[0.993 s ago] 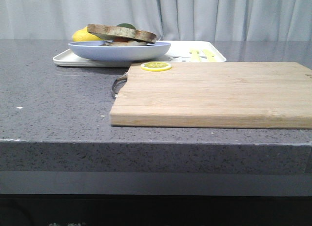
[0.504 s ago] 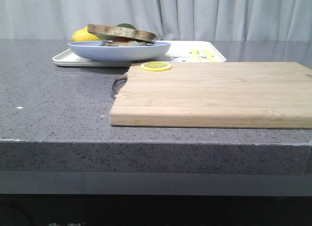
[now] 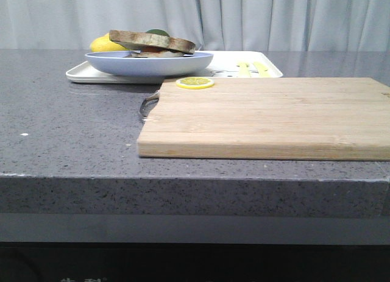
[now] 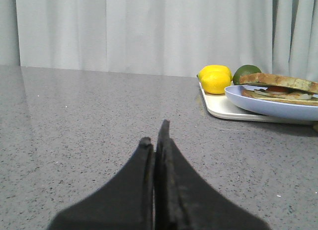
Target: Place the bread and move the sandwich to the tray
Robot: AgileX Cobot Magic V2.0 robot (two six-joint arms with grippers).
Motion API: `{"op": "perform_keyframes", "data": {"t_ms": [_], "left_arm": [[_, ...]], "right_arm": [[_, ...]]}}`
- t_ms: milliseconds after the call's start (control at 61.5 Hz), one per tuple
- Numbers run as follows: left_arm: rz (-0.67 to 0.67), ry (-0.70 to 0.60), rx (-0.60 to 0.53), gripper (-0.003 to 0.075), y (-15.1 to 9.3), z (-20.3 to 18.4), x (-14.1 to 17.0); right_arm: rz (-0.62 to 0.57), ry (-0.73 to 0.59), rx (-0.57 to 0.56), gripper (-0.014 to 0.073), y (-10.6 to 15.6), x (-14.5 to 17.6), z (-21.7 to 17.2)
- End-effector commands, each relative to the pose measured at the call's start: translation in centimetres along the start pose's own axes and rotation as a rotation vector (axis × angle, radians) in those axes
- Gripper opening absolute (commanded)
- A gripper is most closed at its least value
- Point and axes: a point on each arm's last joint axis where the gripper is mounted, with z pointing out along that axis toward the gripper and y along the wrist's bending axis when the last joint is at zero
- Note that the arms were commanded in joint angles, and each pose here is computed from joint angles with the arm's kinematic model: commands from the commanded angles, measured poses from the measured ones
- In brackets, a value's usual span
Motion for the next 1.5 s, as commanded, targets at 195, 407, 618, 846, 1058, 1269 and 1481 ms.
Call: {"op": "perform_keyframes", "data": {"t_ms": [195,407,618,846,1058,1269,1481], "left_arm": [[-0.015,-0.106,-0.006,-0.0020,0.0,-0.2,-0.9],[-0.015,-0.106,-0.006,-0.0020,0.0,-0.2,-0.9],[-0.015,-0.106,-0.006,-0.0020,0.0,-0.2,-0.9],[-0.015,-0.106,-0.006,-0.0020,0.0,-0.2,-0.9],[-0.015,-0.106,-0.006,-0.0020,0.0,-0.2,-0.9],[-0.015,-0.106,-0.006,-0.0020,0.0,-0.2,-0.9],[-0.015,-0.106,-0.006,-0.0020,0.0,-0.2,-0.9]], "right_arm": [[0.002,-0.083,0.008,-0.0069,0.0,-1.1,-0.4],[0.002,-0.083,0.008,-0.0069,0.0,-1.1,-0.4],[0.002,-0.083,0.008,-0.0069,0.0,-1.1,-0.4],[0.002,-0.083,0.008,-0.0069,0.0,-1.1,-0.4],[0.023,-0.173,0.146,-0.0069,-1.1,0.2,-0.8],[0.072,-0.362,0.411,-0.0069,-3.0,4.5,-0.2],[0.092,-0.510,0.566,-0.0069,-3.8,10.8,1.5]]}}
